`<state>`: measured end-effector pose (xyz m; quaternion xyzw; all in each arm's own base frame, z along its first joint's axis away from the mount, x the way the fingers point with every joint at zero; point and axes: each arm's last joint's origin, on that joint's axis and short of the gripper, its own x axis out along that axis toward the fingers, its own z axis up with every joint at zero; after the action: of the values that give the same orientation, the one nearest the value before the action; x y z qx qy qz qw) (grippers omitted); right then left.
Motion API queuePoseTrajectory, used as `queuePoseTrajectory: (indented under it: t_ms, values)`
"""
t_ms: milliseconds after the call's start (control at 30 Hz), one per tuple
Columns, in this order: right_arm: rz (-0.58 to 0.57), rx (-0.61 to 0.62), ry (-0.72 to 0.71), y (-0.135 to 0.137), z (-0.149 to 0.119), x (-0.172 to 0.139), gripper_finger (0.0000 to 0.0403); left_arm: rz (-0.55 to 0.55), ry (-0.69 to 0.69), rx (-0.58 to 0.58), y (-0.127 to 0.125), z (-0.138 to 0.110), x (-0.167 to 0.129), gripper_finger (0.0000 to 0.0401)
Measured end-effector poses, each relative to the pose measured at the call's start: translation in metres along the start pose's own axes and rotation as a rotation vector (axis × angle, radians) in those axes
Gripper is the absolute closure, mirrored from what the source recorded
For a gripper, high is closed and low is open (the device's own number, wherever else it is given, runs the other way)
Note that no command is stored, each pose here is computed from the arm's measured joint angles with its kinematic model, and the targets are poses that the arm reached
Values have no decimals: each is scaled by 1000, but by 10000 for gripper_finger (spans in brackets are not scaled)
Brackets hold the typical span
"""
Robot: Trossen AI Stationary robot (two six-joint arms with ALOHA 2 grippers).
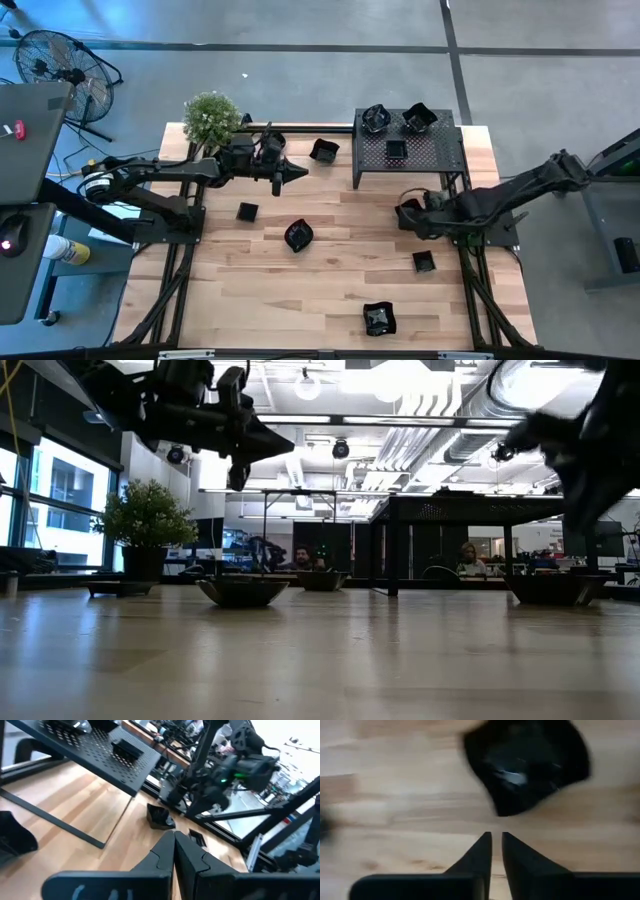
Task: Pick & Place Mini shaped plates
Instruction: Stack the black distorted square plate on top of the black distorted square plate on the shelf
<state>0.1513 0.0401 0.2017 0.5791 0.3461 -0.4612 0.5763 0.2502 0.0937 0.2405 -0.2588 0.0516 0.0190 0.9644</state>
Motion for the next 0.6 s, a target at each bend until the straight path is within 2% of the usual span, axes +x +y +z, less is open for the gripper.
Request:
queuePoseTrajectory:
  t_ms: [133,333,467,600]
  values:
    - [-124,87,16,-1,3,16,320,-16,10,0,0,0,0,400]
    - [-204,169,-34,-3,16,33,261,-16,10,3,0,0,0,400]
    - [-220,196,-51,-7,24,40,251,-18,16,1,0,-1,0,400]
    - [-188,214,-40,-12,25,51,271,-18,16,0,0,-1,0,400]
